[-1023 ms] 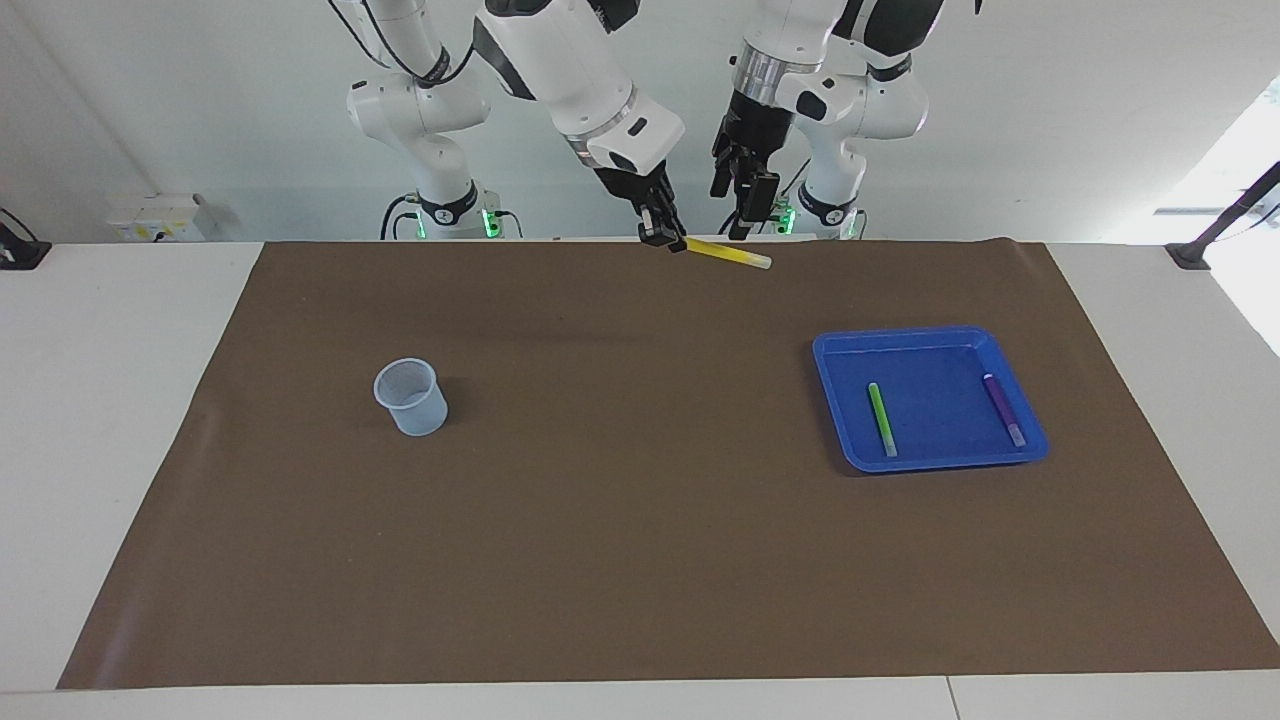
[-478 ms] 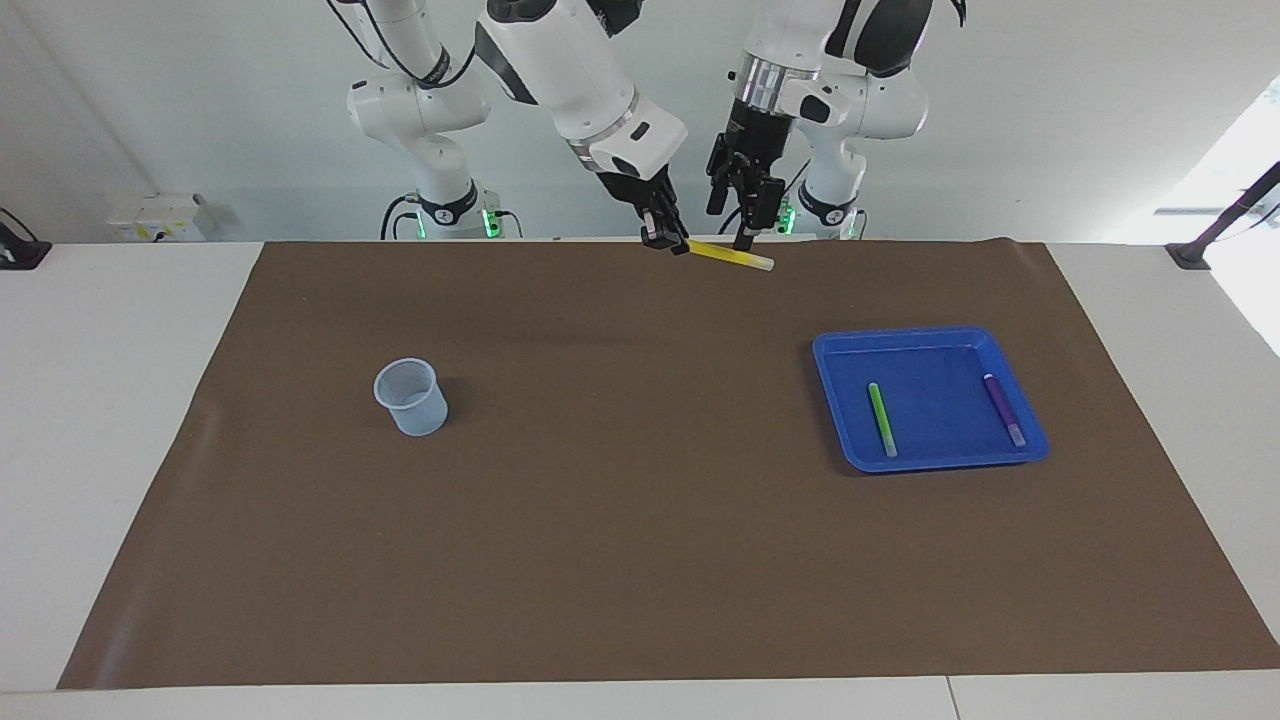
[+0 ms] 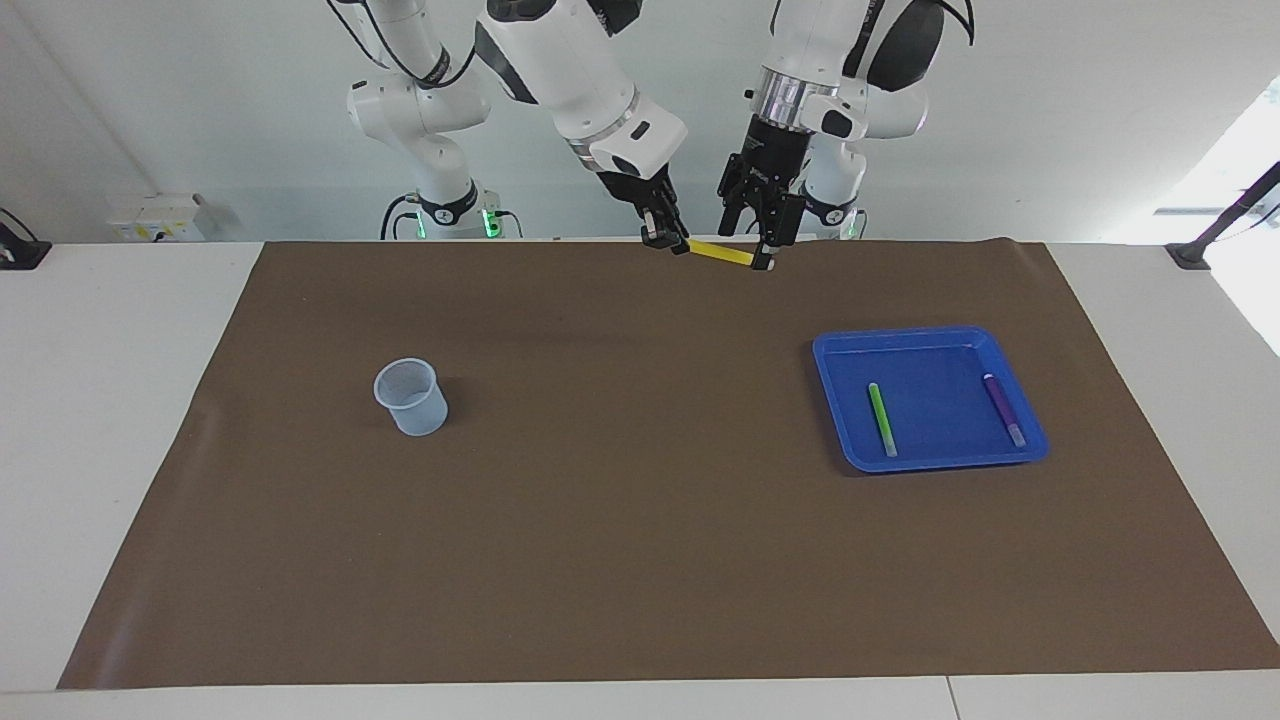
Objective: Right arm passes pens to left for tray arrangement
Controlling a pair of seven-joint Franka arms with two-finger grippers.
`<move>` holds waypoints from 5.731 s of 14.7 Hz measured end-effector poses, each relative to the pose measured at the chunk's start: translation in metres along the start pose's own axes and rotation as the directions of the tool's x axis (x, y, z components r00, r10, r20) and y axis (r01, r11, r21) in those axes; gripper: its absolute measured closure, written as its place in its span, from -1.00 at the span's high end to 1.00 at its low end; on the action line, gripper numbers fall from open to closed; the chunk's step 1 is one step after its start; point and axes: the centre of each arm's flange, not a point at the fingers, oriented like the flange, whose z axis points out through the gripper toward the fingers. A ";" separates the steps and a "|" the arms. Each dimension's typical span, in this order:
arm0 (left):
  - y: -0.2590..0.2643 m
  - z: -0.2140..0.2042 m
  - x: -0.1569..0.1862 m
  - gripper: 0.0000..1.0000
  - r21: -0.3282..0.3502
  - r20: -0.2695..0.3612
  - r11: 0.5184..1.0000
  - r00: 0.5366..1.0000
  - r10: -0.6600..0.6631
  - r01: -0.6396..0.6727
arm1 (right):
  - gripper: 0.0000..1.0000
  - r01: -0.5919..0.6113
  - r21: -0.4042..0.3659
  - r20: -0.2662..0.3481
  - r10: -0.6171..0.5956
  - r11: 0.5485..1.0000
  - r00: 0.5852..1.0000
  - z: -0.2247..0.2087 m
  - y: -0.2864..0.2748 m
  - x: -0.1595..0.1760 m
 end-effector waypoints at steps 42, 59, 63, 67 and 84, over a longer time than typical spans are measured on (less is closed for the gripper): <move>0.102 0.031 0.130 -0.64 0.007 -0.105 0.913 0.908 0.406 -0.408 | 1.00 -0.224 -0.205 0.080 0.244 0.953 0.966 -0.076 0.059 -0.095; 0.137 0.173 0.326 -0.64 0.167 0.271 -0.068 -0.020 0.962 -0.984 | 1.00 -0.906 -0.403 -0.170 0.962 0.129 0.213 -0.143 0.103 -0.274; 0.139 0.197 0.343 -0.64 0.164 0.275 -0.139 -0.090 0.957 -0.977 | 1.00 -0.919 -0.388 -0.169 0.986 -0.066 0.001 -0.152 0.095 -0.301; 0.142 0.204 0.355 -0.64 0.163 0.263 -0.162 -0.116 0.958 -0.973 | 1.00 -0.895 -0.419 -0.139 0.985 -0.155 -0.105 -0.157 0.083 -0.302; 0.149 0.197 0.369 1.00 0.164 0.335 -0.155 -0.093 0.937 -0.974 | 1.00 -0.891 -0.418 -0.124 0.983 -0.177 -0.137 -0.168 0.066 -0.302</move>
